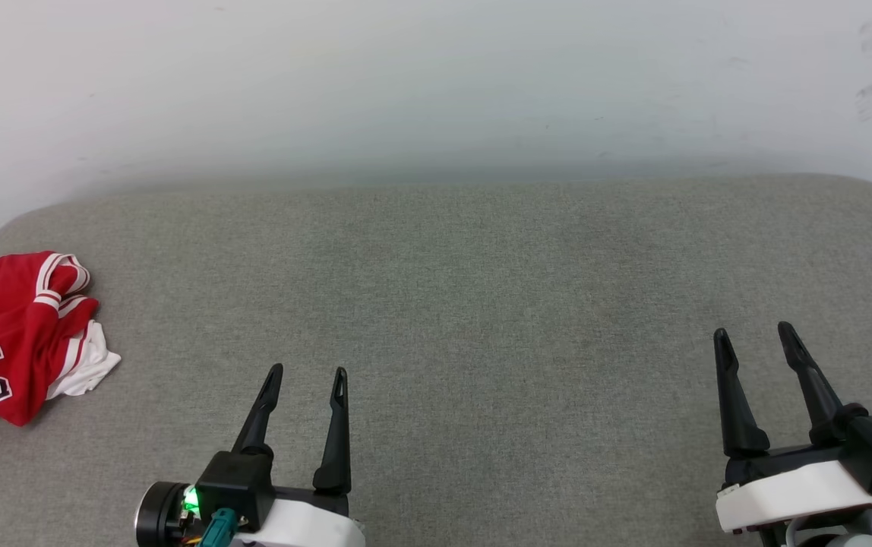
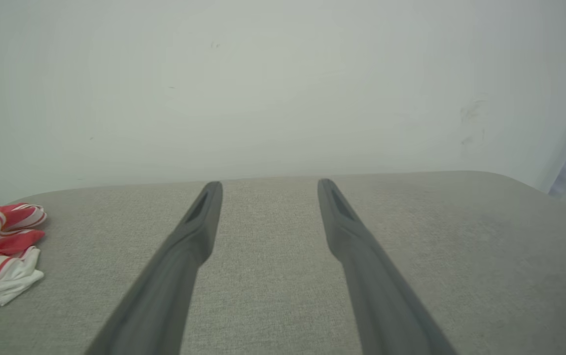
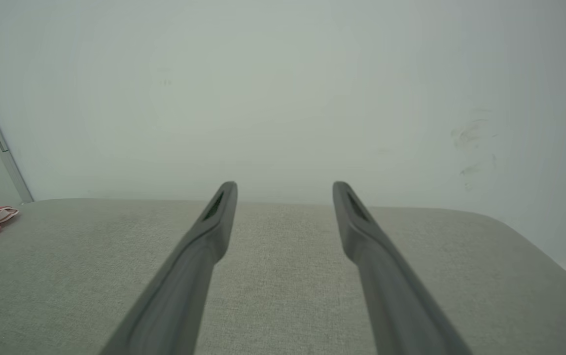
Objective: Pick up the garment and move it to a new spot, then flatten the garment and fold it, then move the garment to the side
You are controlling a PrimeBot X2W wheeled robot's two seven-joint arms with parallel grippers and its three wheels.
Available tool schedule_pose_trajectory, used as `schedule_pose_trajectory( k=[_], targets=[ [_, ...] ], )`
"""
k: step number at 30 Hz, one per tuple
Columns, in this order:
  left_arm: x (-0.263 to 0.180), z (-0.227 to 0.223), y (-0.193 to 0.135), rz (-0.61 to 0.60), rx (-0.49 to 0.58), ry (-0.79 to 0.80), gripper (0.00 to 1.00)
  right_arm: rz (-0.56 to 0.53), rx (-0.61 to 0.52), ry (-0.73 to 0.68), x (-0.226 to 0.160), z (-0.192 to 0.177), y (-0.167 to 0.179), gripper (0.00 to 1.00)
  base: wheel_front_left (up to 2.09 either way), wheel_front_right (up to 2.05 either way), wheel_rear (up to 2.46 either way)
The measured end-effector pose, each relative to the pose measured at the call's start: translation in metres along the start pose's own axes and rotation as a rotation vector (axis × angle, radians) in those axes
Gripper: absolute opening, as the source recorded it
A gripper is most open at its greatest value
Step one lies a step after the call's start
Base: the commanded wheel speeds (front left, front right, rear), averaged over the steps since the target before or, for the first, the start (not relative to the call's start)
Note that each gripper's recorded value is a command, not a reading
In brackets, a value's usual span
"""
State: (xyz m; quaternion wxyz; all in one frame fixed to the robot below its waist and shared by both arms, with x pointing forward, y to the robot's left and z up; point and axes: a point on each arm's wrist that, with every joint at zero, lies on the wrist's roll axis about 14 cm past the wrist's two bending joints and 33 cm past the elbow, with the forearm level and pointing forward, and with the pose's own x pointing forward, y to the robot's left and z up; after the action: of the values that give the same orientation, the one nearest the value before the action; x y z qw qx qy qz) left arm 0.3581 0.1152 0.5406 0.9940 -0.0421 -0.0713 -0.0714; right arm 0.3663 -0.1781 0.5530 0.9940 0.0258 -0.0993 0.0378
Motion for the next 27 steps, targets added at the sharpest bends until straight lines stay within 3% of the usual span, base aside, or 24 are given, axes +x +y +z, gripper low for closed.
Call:
schedule_pose_trajectory(
  k=[12, 17, 27],
  targets=[
    [-0.003, 0.003, 0.015, 0.047, -0.114, -0.029, 1.0, -0.017, 0.028, -0.022, -0.004, 0.002, -0.004, 1.0, 0.0, 0.0, 0.0],
    [-0.005, 0.003, 0.016, 0.021, -0.085, -0.038, 1.0, -0.042, 0.07, -0.009, -0.006, -0.005, -0.01, 1.0, 0.0, 0.0, 0.0],
    [-0.005, 0.003, 0.005, -0.024, -0.015, -0.046, 1.0, -0.043, 0.029, 0.016, -0.009, -0.014, -0.012, 1.0, 0.0, 0.0, 0.0]
  ],
)
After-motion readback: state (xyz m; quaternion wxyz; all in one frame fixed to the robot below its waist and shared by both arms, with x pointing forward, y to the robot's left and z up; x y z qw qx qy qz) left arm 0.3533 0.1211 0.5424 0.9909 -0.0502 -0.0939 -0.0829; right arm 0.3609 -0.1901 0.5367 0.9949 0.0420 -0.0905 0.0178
